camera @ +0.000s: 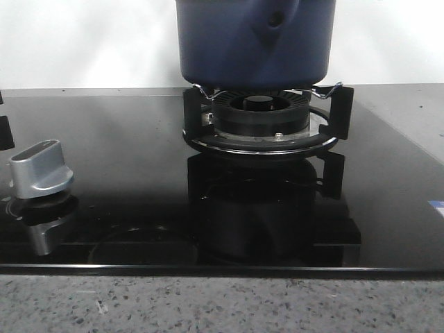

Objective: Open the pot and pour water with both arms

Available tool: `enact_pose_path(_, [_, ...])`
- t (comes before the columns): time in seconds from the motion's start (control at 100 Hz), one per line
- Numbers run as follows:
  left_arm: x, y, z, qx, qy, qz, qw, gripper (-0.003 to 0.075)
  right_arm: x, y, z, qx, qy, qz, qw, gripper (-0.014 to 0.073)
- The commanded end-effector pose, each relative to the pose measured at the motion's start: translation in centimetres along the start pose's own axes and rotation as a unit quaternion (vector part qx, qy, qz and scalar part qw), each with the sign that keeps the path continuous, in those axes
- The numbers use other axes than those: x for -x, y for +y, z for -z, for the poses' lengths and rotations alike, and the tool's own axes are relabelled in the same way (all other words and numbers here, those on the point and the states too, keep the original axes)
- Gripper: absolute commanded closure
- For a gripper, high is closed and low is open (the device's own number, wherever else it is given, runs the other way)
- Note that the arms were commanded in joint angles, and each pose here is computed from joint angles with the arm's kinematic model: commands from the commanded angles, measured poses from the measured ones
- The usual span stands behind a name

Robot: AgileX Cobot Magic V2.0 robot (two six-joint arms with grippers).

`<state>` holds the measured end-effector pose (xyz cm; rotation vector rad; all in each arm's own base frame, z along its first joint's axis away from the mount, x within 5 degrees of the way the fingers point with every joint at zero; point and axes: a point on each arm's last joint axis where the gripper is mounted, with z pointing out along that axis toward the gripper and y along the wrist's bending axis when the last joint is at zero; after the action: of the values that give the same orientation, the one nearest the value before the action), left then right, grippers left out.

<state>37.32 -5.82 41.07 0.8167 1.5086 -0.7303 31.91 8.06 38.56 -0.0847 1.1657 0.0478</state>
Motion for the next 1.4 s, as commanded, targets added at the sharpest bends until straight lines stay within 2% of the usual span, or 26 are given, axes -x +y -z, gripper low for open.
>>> enact_pose_path(0.0, [4.2,-2.6,0.8,-0.025,-0.076,-0.010,0.997,0.0478,4.6,-2.1,-0.3,-0.025,-0.007,-0.028,0.999,0.0642])
enact_pose_path(0.08, [4.3,-3.1,0.3,-0.036,-0.076,-0.010,0.996,0.0478,5.9,-3.6,-0.5,-0.030,0.044,-0.052,0.997,0.0642])
enact_pose_path(0.2, [4.4,-4.3,-0.8,-0.059,-0.076,-0.010,0.995,0.0478,7.2,-6.6,-0.2,-0.036,0.143,-0.076,0.986,0.0642])
enact_pose_path(0.31, [4.5,-5.4,-1.7,-0.078,-0.077,-0.011,0.994,0.0478,7.1,-9.7,0.6,-0.045,0.251,-0.078,0.964,0.0642])
enact_pose_path(0.38, [4.5,-6.0,-2.2,-0.089,-0.077,-0.011,0.993,0.0478,6.5,-11.7,1.8,-0.055,0.328,-0.086,0.939,0.0642])
enact_pose_path(0.45, [4.6,-6.4,-2.5,-0.095,-0.077,-0.011,0.992,0.0478,5.3,-13.9,3.4,-0.072,0.411,-0.103,0.903,0.0642])
enact_pose_path(0.48, [4.6,-6.5,-2.6,-0.096,-0.077,-0.011,0.992,0.0478,4.8,-14.5,3.8,-0.077,0.431,-0.109,0.892,0.0642])
enact_pose_path(0.63, [4.7,-6.9,-3.0,-0.101,-0.082,-0.007,0.991,0.0478,1.7,-18.4,6.1,-0.111,0.541,-0.154,0.819,0.0642])
enact_pose_path(0.81, [4.9,-7.2,-3.1,-0.110,-0.090,-0.002,0.990,0.0478,-2.1,-20.7,6.9,-0.156,0.607,-0.157,0.764,0.0642])
enact_pose_path(0.86, [4.9,-7.3,-3.1,-0.112,-0.090,-0.002,0.990,0.0478,-3.0,-21.0,7.0,-0.160,0.619,-0.160,0.752,0.0642])
enact_pose_path(1.09, [4.9,-8.0,-3.6,-0.124,-0.090,-0.002,0.988,0.0478,-5.2,-21.6,7.0,-0.162,0.643,-0.167,0.730,0.0642])
enact_pose_path(1.391, [5.0,-8.4,-3.9,-0.132,-0.090,-0.002,0.987,0.0478,-5.6,-21.8,7.3,-0.167,0.654,-0.159,0.720,0.0642])
